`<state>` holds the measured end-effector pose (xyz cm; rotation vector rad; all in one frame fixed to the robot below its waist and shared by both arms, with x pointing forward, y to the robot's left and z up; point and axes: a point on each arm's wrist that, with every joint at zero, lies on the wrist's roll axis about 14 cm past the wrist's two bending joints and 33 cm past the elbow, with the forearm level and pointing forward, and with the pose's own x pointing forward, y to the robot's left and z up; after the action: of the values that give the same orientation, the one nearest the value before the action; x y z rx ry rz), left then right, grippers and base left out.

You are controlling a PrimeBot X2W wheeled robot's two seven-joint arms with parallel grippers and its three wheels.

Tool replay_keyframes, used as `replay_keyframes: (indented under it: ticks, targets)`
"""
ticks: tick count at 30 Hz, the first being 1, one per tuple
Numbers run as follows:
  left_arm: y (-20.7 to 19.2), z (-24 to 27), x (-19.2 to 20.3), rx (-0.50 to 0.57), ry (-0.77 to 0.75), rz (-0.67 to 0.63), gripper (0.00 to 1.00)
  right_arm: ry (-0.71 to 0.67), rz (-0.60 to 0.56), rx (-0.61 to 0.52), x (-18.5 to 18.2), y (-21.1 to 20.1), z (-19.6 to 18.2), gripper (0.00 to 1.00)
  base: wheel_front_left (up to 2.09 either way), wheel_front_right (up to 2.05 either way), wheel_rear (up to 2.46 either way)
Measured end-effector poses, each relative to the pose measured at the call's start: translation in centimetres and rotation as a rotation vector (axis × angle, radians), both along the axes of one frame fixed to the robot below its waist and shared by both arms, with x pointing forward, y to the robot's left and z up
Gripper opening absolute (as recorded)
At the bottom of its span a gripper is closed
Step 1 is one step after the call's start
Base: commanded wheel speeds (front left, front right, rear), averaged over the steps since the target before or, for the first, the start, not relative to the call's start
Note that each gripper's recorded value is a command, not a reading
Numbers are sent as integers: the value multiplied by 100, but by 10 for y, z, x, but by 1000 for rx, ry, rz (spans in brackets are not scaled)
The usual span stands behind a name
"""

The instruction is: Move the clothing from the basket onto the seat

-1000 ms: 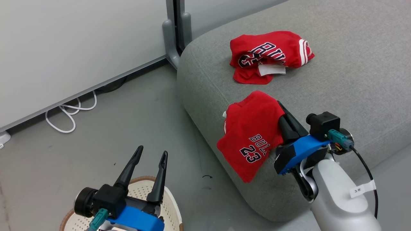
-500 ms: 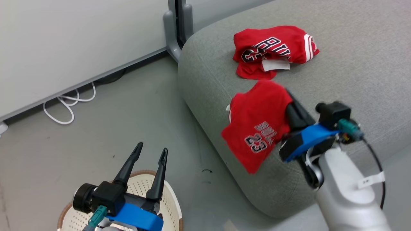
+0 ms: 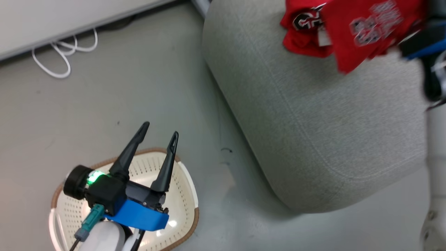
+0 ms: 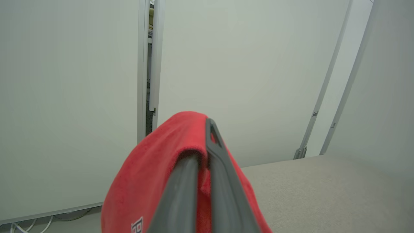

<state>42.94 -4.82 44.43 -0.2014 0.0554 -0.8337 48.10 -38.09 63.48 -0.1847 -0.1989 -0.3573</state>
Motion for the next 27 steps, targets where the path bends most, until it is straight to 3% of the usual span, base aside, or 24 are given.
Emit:
replay_keyframes:
  ticks: [5, 8, 14, 22, 23, 24, 25, 27]
  targets:
    - [9, -20, 16, 10, 8, 4, 100, -93, -103, -19, 19, -44, 41, 0, 0, 0, 0]
    - [12, -31, 25, 11, 13, 2, 100, -75, -154, -26, 30, -61, 33, 0, 0, 0, 0]
    - [21, -52, 40, 12, 24, 17, 100, 28, -230, 22, 48, -83, -27, 0, 0, 0, 0]
    - [29, -72, 48, 10, 40, 26, 100, 273, -295, 124, 52, -88, -145, 0, 0, 0, 0]
    - [30, -74, 48, 11, 44, 27, 100, 302, -301, 143, 51, -87, -158, 9, 0, 0, 0]
    - [31, -75, 47, 12, 47, 29, 100, 319, -302, 149, 51, -86, -165, 42, 0, 0, 0]
    - [32, -76, 47, 13, 49, 30, 100, 332, -307, 157, 50, -86, -172, 100, 0, 0, 0]
    - [34, -76, 48, 15, 52, 37, 100, 354, -311, 165, 48, -85, -181, 100, 0, 0, 0]
